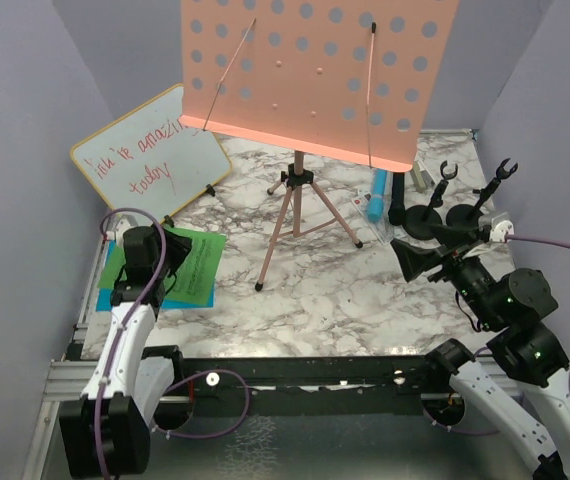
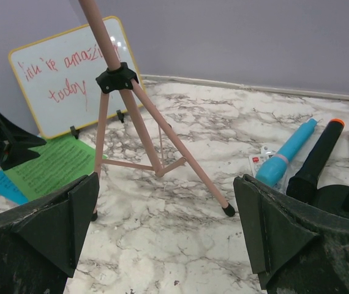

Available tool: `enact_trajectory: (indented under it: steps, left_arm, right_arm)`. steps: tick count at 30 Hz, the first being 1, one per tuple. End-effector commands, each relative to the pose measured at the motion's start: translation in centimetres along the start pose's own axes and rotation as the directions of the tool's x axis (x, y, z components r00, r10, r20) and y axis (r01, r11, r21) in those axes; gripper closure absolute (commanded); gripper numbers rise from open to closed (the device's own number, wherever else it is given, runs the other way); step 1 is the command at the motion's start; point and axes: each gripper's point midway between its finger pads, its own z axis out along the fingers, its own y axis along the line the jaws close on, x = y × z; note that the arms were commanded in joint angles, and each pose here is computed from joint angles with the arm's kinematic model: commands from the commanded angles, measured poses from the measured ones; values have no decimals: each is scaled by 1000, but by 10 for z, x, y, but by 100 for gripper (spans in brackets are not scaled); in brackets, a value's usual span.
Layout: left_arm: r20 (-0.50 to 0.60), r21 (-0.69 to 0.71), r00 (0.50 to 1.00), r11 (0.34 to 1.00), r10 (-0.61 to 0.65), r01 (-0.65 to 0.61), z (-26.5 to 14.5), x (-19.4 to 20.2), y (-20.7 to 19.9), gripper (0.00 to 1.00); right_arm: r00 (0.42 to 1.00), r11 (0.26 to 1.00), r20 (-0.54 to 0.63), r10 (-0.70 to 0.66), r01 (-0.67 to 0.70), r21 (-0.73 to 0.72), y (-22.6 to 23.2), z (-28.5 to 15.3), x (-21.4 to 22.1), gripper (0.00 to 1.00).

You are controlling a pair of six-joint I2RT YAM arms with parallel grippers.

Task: Pack up the instrument practice props
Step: Place the sheet music at the center of the board.

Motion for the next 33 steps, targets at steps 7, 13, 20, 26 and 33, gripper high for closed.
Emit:
enact_trajectory:
  steps: [7, 13, 20, 26, 33]
  left_arm:
    - [219, 15, 920, 942, 325, -336, 66, -51, -51, 41]
    - [219, -73, 886, 912, 409, -403, 105, -40, -61, 38]
    - [184, -166, 869, 886, 460, -434, 142, -30, -51, 37]
    - [158, -220, 864, 870, 478, -441, 162, -24, -37, 36]
    - [124, -255, 877, 869, 464, -424, 178, -13, -20, 36]
  right_arm:
    - [1000, 999, -3, -30, 30, -34, 4, 6, 6, 0]
    - [999, 999, -6, -33, 33, -27, 3, 7, 7, 0]
    - [999, 999, -4, -39, 39, -18, 0, 5, 11, 0]
    - [999, 999, -15, -40, 40, -7, -2, 6, 14, 0]
    - [999, 999, -18, -44, 44, -11, -2, 7, 15, 0]
